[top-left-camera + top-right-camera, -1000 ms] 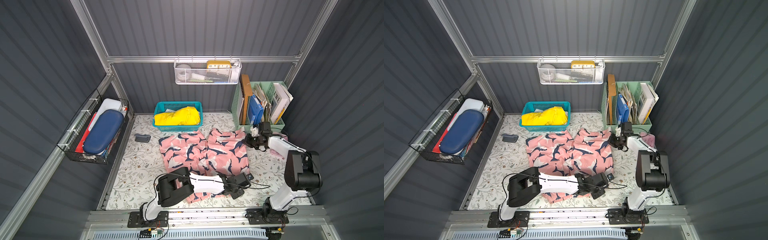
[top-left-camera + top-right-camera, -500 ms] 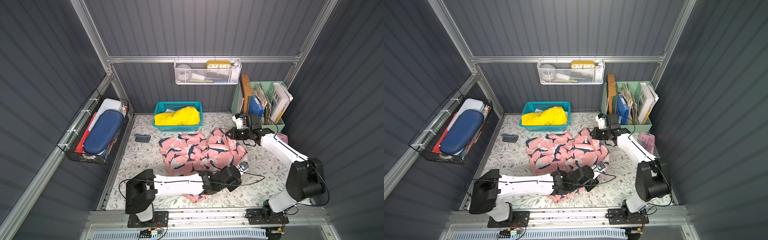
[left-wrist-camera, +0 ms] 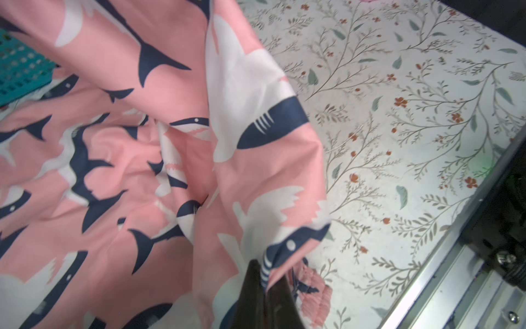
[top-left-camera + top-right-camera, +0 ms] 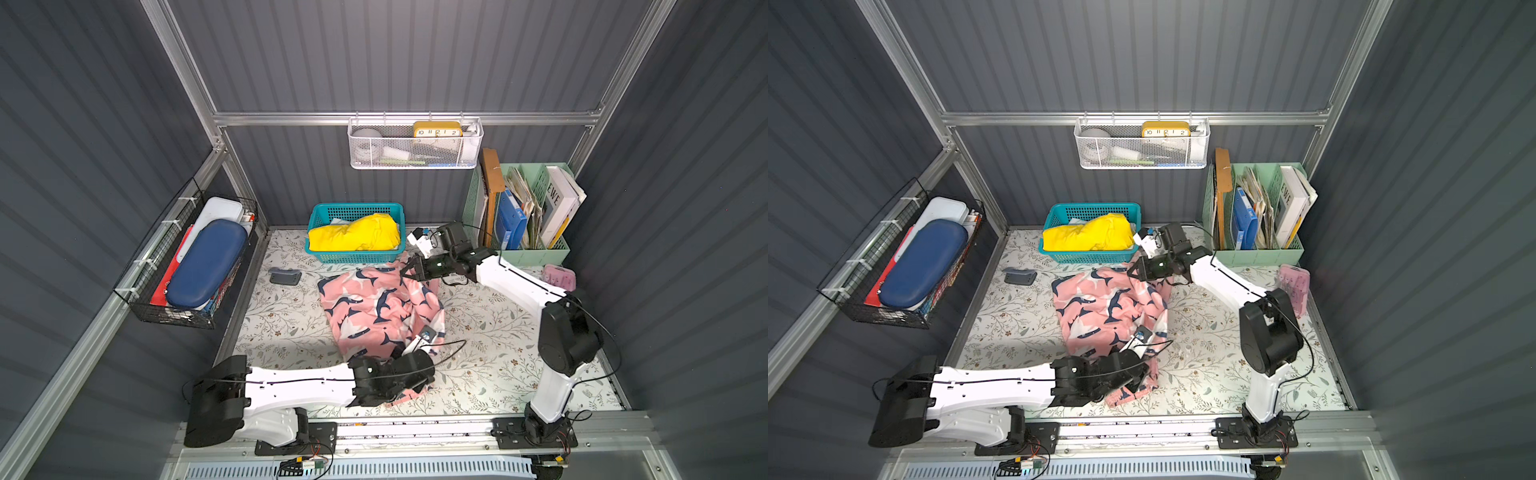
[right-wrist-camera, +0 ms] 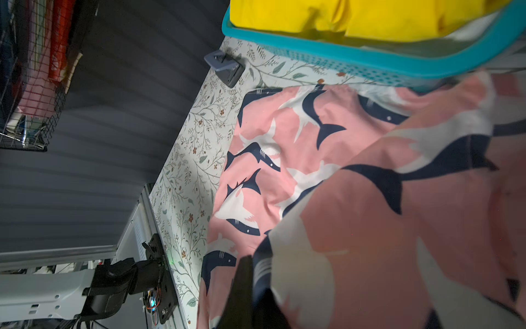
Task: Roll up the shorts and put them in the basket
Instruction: Fold the shorts at the center of the board.
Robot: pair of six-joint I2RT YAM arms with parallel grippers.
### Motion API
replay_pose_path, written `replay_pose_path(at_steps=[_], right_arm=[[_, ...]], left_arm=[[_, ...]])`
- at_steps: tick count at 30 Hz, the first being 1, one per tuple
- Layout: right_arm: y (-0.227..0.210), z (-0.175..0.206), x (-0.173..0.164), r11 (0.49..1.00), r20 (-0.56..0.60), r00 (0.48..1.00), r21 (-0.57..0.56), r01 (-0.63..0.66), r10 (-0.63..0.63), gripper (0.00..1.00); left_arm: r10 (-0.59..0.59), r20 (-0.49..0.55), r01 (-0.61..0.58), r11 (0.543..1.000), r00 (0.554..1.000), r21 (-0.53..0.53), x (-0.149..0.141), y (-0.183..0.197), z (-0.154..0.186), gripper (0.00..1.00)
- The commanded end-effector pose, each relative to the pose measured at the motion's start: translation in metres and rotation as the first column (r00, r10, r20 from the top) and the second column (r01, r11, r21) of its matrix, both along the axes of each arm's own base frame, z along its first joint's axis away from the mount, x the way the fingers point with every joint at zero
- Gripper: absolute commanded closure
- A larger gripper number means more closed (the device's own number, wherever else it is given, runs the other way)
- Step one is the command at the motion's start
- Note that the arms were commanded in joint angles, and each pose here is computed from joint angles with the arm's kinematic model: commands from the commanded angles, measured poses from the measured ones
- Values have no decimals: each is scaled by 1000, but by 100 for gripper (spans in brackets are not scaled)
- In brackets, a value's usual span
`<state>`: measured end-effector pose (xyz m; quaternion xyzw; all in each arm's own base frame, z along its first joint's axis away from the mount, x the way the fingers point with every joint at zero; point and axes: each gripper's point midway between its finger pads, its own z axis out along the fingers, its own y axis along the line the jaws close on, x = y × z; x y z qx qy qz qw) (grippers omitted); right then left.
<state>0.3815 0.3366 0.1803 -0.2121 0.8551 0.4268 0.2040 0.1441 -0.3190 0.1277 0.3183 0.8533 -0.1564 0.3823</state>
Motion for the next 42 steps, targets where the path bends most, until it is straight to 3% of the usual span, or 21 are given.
replay_pose_path(at_steps=[1,6,12,19,24,34,42], right_arm=[[16,-16,-5,999,-60,997,7,-42,43,100],[32,-54,-8,999,-158,986,-6,-50,48,100],[29,-110,-2,996,-274,960,-80,39,-60,100],[-5,-156,7,957,-309,919,-231,177,-245,100],[-53,-179,13,924,-361,862,-273,266,-355,100],[-153,-186,-1,852,-364,782,-354,386,-506,100],[-202,-162,-24,806,-284,778,-404,433,-561,100]], left_arm=[[124,-49,-125,992,991,-21,1,29,-6,100],[198,-49,-196,980,979,35,2,56,-18,100],[231,-83,-224,971,969,85,-2,67,-36,100],[205,-101,-190,972,973,141,-6,61,-50,100],[160,-105,-140,974,982,176,-7,49,-56,100],[57,-131,-40,991,990,129,-12,16,-59,100],[36,-164,-5,983,986,181,-14,-5,-75,100]])
